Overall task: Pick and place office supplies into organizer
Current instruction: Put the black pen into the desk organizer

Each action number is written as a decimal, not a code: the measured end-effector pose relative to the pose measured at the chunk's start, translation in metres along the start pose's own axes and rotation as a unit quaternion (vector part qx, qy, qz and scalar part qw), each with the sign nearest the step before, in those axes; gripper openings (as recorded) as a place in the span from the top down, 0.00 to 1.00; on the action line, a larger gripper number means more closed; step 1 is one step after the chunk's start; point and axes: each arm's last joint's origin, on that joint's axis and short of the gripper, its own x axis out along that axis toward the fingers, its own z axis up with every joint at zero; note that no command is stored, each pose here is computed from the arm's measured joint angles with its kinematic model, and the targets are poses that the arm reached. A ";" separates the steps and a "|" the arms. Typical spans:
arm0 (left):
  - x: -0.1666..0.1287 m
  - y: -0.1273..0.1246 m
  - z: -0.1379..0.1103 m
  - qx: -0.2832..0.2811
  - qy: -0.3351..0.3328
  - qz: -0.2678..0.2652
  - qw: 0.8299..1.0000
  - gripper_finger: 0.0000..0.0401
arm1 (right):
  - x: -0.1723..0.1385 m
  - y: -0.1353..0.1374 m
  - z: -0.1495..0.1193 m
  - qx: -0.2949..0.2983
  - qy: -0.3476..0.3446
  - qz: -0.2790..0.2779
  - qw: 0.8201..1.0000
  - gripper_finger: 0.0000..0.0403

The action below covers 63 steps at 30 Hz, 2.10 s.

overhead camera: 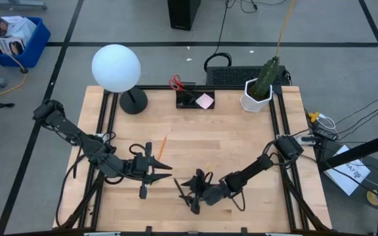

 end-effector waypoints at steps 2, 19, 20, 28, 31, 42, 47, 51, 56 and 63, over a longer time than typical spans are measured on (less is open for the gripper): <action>0.000 0.000 0.000 0.000 0.000 0.000 1.000 0.76 | 0.001 0.004 0.002 -0.008 0.018 -0.014 1.000 0.41; 0.000 0.000 0.000 -0.001 -0.001 0.000 1.000 0.76 | 0.003 0.010 -0.005 -0.023 0.071 -0.067 0.995 0.42; 0.000 0.000 0.000 -0.001 -0.001 0.000 1.000 0.76 | 0.004 0.010 -0.009 -0.027 0.076 -0.068 0.994 0.42; 0.000 0.000 0.000 -0.001 0.000 0.000 1.000 0.76 | 0.022 0.011 -0.030 -0.046 0.086 -0.067 0.993 0.42; 0.000 0.000 0.000 -0.001 0.000 0.000 1.000 0.76 | 0.023 0.010 -0.033 -0.064 0.097 -0.070 0.991 0.42; 0.000 0.000 -0.001 -0.008 0.003 -0.001 1.000 0.76 | 0.012 -0.003 -0.052 -0.143 0.200 -0.118 0.962 0.42; 0.000 0.000 -0.001 -0.008 0.003 -0.001 1.000 0.76 | 0.007 -0.002 -0.055 -0.218 0.225 -0.113 0.943 0.42; 0.000 0.000 -0.001 -0.009 0.003 -0.001 1.000 0.76 | 0.003 -0.001 -0.050 -0.286 0.238 -0.099 0.923 0.42; 0.000 0.000 -0.001 -0.010 0.003 -0.001 1.000 0.76 | 0.000 -0.009 -0.031 -0.298 0.247 -0.095 0.917 0.42; 0.000 0.000 -0.001 -0.012 0.003 -0.001 1.000 0.76 | 0.001 -0.021 -0.013 -0.217 0.263 -0.090 0.936 0.47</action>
